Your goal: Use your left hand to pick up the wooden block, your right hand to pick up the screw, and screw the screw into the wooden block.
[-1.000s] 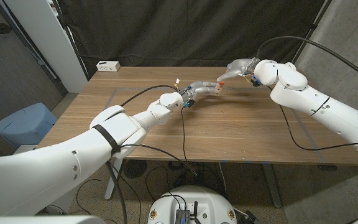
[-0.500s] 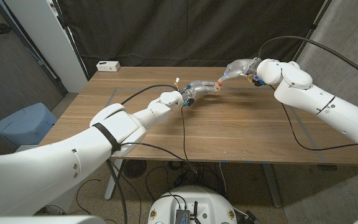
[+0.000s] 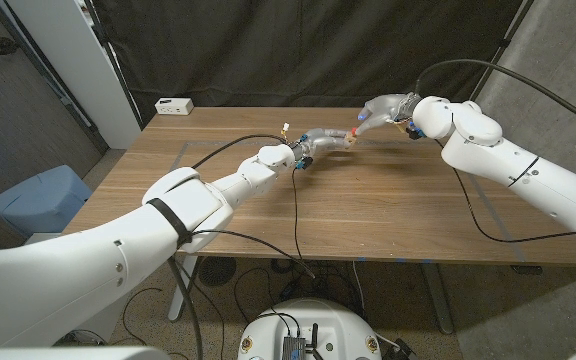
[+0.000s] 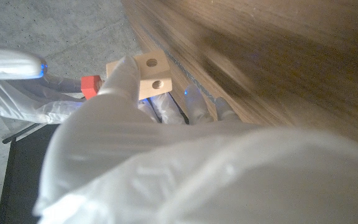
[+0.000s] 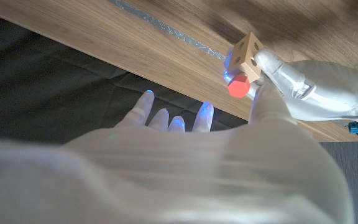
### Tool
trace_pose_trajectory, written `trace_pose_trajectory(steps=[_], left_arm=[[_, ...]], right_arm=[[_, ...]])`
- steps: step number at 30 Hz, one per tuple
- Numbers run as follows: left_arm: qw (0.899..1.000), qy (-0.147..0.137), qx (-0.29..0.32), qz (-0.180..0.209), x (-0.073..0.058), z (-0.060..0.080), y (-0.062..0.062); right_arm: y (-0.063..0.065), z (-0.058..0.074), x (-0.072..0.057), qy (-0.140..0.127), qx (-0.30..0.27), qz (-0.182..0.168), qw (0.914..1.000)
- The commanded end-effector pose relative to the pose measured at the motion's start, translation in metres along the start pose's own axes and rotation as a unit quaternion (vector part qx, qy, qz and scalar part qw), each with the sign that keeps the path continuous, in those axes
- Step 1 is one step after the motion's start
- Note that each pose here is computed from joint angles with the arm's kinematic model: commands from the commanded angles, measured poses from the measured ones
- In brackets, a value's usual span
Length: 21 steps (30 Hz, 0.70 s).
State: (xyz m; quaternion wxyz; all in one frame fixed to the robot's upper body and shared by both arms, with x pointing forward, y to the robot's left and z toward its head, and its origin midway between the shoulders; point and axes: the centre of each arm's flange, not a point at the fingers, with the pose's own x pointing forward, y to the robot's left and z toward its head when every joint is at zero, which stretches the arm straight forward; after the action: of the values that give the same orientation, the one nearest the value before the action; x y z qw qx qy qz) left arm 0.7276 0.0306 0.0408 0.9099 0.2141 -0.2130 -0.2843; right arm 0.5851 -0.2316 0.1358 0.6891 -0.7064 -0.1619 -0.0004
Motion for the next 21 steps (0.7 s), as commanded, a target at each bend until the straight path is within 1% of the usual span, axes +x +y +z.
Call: trace_pose_trajectory(steps=[1,21], left_arm=[[1.000,0.002,0.000,0.000,-0.001,-0.001,0.002],[1.000,0.002,0.001,-0.001,0.000,-0.002,0.000]], right_arm=[[0.005,0.004,0.006,-0.004,-0.017,-0.011,0.9998],[0.016,0.007,0.010,-0.009,-0.024,-0.029,0.9993]])
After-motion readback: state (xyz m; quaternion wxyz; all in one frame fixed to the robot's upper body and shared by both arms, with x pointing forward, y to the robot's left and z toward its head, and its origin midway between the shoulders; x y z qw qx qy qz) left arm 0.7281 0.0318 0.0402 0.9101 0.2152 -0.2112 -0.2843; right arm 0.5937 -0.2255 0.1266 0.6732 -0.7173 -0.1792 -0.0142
